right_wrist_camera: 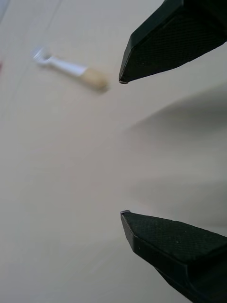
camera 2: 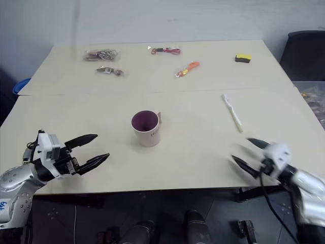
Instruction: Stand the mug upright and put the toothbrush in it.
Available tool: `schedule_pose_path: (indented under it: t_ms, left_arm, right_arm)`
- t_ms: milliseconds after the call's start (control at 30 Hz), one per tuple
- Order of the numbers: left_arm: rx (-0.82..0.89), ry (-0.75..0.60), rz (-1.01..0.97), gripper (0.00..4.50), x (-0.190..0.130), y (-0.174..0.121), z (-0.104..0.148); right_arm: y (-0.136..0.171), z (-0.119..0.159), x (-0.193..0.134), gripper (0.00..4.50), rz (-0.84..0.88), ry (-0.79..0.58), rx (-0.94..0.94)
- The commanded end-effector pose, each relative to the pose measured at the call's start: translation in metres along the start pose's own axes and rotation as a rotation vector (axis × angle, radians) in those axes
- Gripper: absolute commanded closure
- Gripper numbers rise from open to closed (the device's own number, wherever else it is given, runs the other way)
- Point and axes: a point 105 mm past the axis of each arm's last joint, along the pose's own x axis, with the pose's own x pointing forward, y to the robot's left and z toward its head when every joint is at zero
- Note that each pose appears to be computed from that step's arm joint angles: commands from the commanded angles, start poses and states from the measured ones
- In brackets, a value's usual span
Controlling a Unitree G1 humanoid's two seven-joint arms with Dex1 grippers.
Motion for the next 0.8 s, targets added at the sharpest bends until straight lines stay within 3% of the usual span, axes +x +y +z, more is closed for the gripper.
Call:
schedule_pose_path:
  t_ms: [33,133,233,400,533,633,800]
  left_arm:
    - [0.025,-0.043,-0.023,0.00,0.008,-0.005,0.013]
    - [0.054,-0.039,-0.041,0.00,0.016,-0.008,0.015]
    - [0.056,-0.049,-0.067,0.00,0.025,-0.008,0.020]
    - [0.031,-0.059,-0.115,0.00,0.032,-0.015,0.022]
    - [0.067,-0.040,-0.110,0.00,0.034,-0.013,0.021]
    - [0.073,-0.043,-0.109,0.00,0.036,-0.007,0.025]
    - [0.076,-0.050,-0.109,0.00,0.035,-0.008,0.027]
  right_arm:
    - [-0.018,0.020,-0.004,0.02,-0.089,-0.042,0.004]
    - [-0.029,0.025,0.019,0.02,-0.071,0.055,0.042]
    - [-0.050,0.028,0.056,0.02,-0.106,0.247,0.111]
    - [-0.068,0.050,0.111,0.02,-0.091,0.377,0.235]
    - [-0.069,0.049,0.135,0.02,-0.053,0.481,0.335]
    - [-0.068,0.040,0.145,0.65,-0.054,0.550,0.338]
    - [-0.072,0.029,0.143,2.31,-0.067,0.592,0.329]
